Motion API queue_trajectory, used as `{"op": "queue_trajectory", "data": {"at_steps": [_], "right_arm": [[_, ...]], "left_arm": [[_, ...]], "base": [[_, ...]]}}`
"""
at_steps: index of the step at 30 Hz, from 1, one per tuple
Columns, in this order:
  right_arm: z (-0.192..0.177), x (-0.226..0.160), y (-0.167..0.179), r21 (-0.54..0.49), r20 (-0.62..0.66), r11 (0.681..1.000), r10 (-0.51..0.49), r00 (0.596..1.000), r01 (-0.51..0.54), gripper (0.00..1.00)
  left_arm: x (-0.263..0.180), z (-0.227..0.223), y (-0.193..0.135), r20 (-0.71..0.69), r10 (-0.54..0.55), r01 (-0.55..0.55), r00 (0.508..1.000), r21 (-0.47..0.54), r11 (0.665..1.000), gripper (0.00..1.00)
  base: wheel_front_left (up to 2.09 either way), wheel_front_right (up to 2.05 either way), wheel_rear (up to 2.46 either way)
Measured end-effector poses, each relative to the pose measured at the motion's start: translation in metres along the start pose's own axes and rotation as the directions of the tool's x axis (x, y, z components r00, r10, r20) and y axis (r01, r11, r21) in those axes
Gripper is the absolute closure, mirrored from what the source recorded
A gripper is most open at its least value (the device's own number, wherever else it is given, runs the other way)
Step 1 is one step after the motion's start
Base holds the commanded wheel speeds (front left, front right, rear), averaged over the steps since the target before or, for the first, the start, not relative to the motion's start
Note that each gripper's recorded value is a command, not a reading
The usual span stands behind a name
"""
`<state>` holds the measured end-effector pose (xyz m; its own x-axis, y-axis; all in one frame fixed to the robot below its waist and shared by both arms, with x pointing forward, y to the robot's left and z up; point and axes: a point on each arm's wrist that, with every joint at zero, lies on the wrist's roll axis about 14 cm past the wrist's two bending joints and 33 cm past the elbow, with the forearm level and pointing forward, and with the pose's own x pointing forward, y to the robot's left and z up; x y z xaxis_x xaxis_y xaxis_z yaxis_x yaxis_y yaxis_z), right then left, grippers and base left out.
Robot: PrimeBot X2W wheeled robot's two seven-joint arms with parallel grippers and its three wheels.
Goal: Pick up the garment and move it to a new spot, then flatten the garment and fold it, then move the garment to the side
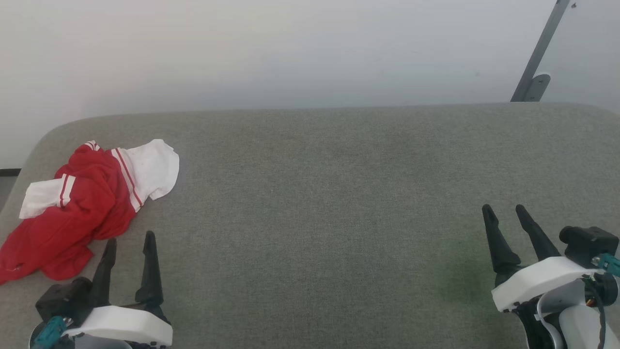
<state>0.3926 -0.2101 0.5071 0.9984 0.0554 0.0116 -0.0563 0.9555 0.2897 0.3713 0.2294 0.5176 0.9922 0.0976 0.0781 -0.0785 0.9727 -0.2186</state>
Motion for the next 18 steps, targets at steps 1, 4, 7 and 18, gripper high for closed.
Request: {"op": "queue_trajectory", "data": {"at_steps": [1, 4, 7, 18], "right_arm": [[0.0002, 0.0002, 0.0002, -0.008, 0.002, 1.0, 0.002, 1.0, -0.002, 0.0], [0.0, 0.0004, 0.0, -0.03, 0.001, 1.0, 0.005, 1.0, -0.005, 0.0], [0.001, 0.0014, 0.0004, -0.054, 0.005, 0.999, 0.01, 1.0, -0.009, 0.0], [0.0015, 0.0034, 0.0022, -0.125, 0.005, 0.992, 0.026, 1.0, -0.026, 0.0]], "left_arm": [[0.0001, 0.0, -0.0005, 0.001, -0.003, 0.003, 1.0, 0.006, 1.0, 0.0], [0.0004, 0.0009, -0.0016, 0.008, -0.009, 0.009, 1.0, 0.025, 1.0, 0.0], [0.0008, 0.0012, -0.0021, 0.01, -0.014, 0.014, 1.0, 0.041, 0.999, 0.0], [0.0018, 0.0056, -0.0058, 0.035, -0.037, 0.033, 0.999, 0.108, 0.994, 0.0]], "base": [[0.0, 0.0, 0.0], [0.0, 0.0, 0.0], [0.0, 0.0, 0.0], [0.0, 0.0, 0.0]]}}
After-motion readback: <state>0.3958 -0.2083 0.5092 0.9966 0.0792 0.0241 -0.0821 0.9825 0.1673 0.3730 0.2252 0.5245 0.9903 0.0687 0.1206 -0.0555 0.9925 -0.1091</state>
